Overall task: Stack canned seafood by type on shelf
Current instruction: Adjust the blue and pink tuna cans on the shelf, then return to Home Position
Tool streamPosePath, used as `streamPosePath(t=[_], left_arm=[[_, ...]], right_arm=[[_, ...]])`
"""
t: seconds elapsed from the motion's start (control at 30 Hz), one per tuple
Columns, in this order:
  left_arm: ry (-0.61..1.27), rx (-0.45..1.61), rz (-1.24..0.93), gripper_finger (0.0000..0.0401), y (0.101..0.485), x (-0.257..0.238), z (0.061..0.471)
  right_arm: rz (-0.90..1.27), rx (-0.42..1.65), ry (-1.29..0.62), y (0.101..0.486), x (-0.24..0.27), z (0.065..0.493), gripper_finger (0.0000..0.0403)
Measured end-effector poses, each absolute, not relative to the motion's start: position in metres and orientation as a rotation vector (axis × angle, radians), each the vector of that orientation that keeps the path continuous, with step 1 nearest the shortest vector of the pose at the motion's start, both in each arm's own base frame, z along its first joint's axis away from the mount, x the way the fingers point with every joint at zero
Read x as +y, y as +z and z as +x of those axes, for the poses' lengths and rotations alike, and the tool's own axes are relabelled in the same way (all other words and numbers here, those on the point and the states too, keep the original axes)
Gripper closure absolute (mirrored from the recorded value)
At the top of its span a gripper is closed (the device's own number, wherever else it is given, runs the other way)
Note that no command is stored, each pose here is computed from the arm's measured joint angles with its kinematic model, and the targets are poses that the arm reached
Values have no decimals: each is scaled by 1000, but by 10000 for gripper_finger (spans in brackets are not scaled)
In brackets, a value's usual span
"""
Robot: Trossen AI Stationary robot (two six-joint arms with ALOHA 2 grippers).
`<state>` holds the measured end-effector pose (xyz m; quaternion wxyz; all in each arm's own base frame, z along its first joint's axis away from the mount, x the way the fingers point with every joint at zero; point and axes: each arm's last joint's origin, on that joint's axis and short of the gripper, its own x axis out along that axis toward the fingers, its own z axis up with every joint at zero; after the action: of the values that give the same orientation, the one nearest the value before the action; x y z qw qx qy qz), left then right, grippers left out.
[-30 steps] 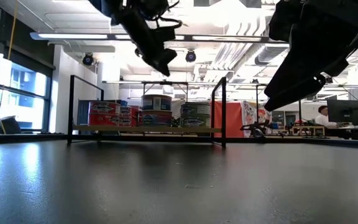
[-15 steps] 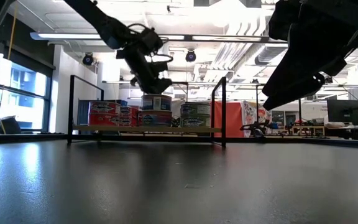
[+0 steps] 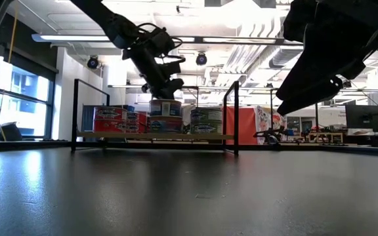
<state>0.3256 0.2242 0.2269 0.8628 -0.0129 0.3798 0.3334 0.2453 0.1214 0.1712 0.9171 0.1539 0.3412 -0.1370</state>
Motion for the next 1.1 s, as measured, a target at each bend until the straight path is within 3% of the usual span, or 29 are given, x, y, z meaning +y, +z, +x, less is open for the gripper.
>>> streamPosePath(t=[0.23,0.5,0.63,0.87,1.1], left_arm=[[703,794,-5,401,238,218,325],[665,759,64,401,290,182,314],[518,758,36,401,305,144,300],[402,676,0,401,287,73,259],[337,520,-81,401,261,28,221]], right_arm=[[303,703,-279,171,121,245,93],[319,752,-273,170,119,243,93],[89,903,-171,165,125,226,96],[-94,904,-242,184,114,190,135],[34,731,-254,203,63,149,195]])
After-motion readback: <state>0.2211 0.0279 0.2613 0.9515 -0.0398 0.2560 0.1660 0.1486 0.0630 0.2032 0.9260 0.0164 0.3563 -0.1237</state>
